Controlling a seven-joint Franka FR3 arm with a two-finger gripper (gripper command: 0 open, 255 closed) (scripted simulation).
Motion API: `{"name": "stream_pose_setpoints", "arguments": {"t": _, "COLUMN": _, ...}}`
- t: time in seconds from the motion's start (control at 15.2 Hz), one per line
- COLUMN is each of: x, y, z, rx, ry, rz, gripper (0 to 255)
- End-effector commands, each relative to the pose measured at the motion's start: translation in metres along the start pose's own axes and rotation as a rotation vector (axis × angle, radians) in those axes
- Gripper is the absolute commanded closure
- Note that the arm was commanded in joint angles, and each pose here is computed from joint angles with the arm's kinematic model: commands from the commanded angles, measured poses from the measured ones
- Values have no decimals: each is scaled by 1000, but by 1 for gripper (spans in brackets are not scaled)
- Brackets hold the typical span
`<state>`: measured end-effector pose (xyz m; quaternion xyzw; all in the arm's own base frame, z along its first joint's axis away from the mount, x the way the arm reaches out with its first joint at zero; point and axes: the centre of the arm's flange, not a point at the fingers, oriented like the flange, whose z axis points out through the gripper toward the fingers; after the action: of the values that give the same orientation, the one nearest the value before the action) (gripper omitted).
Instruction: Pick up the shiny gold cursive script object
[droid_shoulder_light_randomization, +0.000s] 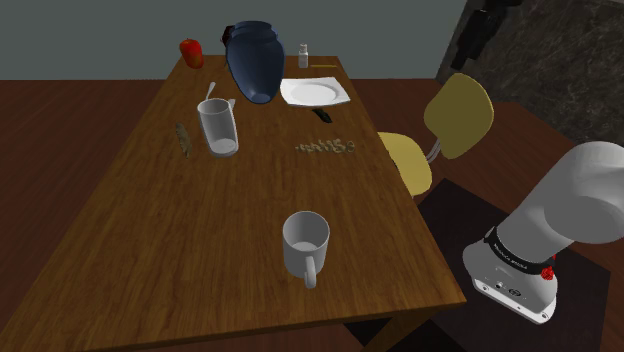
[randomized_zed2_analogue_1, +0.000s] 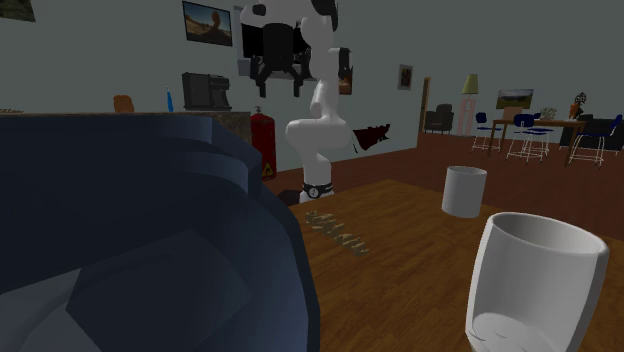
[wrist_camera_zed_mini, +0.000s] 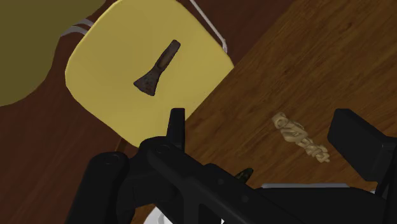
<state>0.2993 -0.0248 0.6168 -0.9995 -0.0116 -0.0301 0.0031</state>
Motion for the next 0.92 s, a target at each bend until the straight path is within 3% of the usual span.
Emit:
{"name": "stream_pose_setpoints", "arguments": {"t": 0.0, "x": 0, "y": 0, "z": 0, "rx": 0, "ry": 0, "rz": 0, "gripper": 0}}
{"name": "stream_pose_setpoints", "arguments": {"t": 0.86, "x": 101, "y": -57, "z": 122, "rx": 133, "ry": -42, "rz": -3, "gripper": 0}}
